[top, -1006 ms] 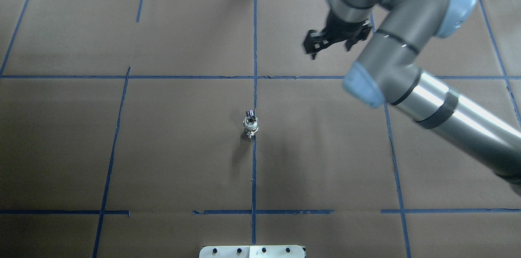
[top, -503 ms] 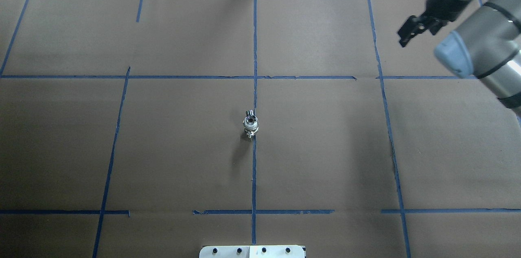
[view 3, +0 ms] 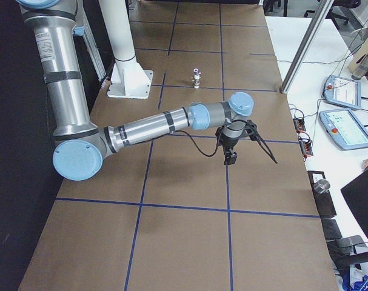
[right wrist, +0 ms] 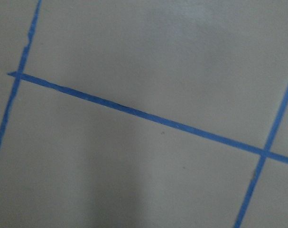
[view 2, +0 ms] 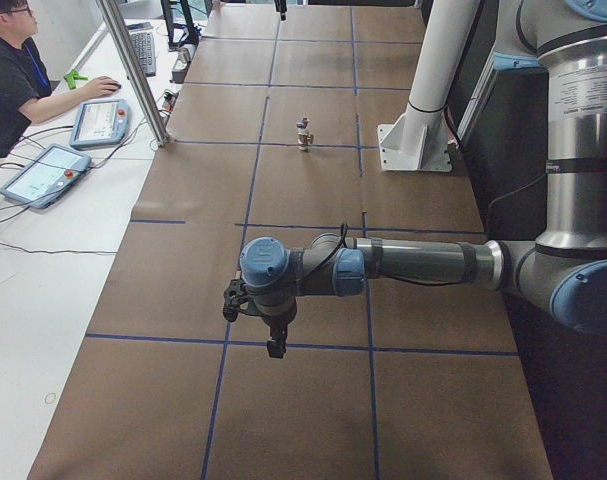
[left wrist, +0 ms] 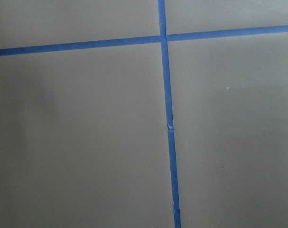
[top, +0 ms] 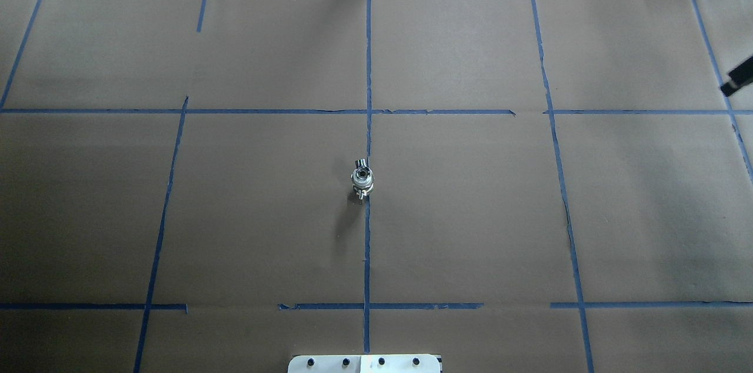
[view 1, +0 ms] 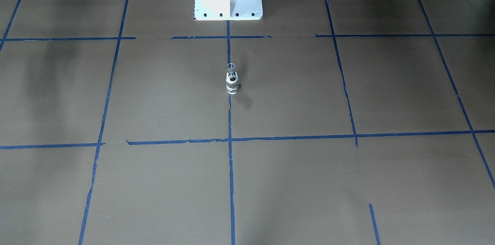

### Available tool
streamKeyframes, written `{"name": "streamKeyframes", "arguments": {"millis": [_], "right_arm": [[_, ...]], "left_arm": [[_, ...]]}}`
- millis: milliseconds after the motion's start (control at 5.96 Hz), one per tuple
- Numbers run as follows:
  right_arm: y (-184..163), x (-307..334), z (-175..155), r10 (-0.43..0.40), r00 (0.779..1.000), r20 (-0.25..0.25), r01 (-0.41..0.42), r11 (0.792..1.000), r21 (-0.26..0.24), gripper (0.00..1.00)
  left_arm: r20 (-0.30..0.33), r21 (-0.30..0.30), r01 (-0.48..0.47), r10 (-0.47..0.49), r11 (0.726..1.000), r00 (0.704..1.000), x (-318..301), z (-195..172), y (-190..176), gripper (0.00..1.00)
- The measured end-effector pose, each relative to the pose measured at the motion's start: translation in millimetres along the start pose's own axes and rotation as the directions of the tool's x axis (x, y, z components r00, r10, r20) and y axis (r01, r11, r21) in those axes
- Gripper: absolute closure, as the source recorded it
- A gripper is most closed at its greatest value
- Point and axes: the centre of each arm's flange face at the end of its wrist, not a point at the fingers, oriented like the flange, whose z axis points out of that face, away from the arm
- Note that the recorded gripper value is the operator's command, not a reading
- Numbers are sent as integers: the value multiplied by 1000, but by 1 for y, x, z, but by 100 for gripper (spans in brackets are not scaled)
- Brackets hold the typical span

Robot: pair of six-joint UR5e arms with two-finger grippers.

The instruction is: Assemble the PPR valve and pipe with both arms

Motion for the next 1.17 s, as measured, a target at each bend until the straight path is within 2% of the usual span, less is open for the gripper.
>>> {"name": "streamKeyframes", "arguments": {"millis": [168,503,839,1174], "right_arm": [[36,34,0,63,998,-6,-63,998,-4,0],[88,69,16,102,995,-13,-103,994,-41,0],[107,78,25,115,993,-14,-116,991,-64,0],[109,79,27,129,992,-15,-129,989,-67,0]], "left_arm": [[0,-3,7,-7,1000,1000,-2,1,0,0],[5,-9,11,-11,1000,1000,-2,2,1,0],[8,-21,16,-16,1000,1000,-5,7,5,0],[8,-25,18,-18,1000,1000,-7,10,6,0]]}}
